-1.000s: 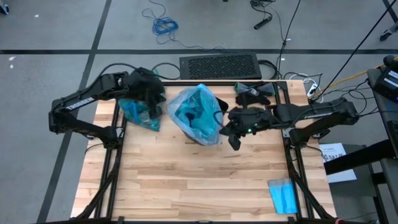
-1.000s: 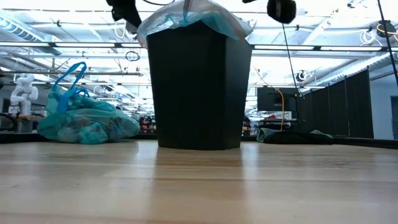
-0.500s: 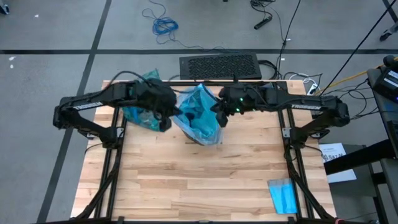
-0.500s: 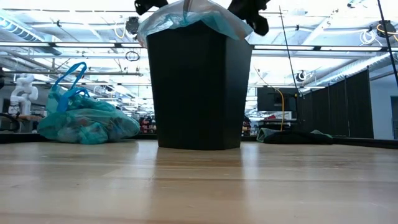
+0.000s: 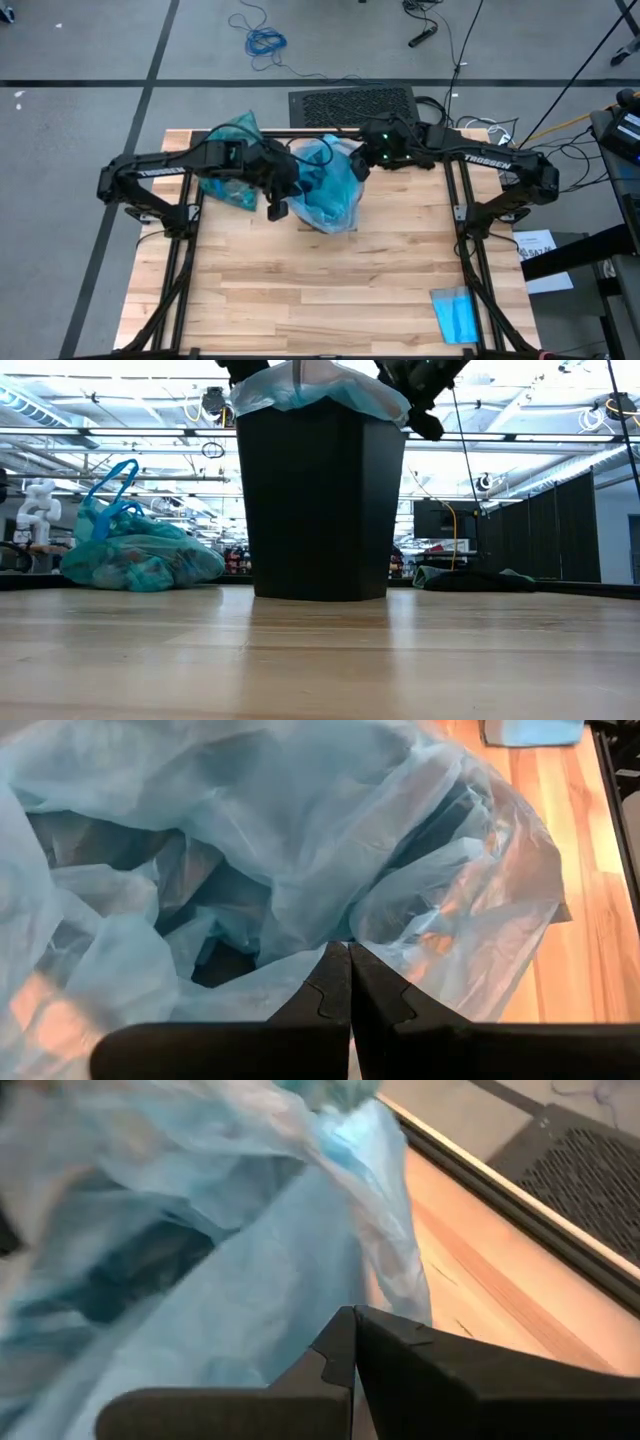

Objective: Place trash/remove bag and relplace

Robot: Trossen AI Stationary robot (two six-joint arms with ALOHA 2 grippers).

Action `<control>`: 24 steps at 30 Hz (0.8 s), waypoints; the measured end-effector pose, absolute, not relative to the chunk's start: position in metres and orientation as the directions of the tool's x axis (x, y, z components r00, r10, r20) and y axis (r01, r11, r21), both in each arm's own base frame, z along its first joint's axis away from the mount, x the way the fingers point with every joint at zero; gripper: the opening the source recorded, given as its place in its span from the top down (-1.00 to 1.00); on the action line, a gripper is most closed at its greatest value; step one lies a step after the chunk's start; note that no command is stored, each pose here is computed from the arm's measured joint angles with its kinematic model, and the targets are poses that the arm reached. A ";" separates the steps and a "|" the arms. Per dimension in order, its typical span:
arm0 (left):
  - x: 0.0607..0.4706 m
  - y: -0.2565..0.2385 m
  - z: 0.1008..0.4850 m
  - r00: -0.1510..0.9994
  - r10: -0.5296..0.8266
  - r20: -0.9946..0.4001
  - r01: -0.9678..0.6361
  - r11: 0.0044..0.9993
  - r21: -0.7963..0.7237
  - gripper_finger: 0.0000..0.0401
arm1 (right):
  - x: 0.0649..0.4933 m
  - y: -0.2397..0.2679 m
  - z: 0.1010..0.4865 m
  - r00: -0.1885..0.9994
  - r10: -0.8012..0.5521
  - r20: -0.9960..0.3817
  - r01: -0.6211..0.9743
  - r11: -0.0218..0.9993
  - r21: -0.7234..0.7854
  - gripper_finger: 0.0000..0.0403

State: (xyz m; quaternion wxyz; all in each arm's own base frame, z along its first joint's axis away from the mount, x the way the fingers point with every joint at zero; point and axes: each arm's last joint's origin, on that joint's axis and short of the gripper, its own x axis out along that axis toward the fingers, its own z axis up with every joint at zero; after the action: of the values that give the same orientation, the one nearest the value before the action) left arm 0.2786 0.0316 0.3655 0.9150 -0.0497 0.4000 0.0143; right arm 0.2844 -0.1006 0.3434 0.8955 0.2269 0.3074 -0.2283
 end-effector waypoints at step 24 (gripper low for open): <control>0.270 0.075 0.388 0.795 0.178 -0.580 -0.174 0.983 0.064 1.00 | 0.281 -0.111 0.311 0.693 -0.217 -0.688 0.559 0.764 0.322 1.00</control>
State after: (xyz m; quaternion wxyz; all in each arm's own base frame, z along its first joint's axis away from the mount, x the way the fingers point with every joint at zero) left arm 0.2704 0.0746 0.3880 0.9474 0.0036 0.3063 0.0928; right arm 0.2807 -0.1105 0.3110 0.8815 0.2634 0.3243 -0.2202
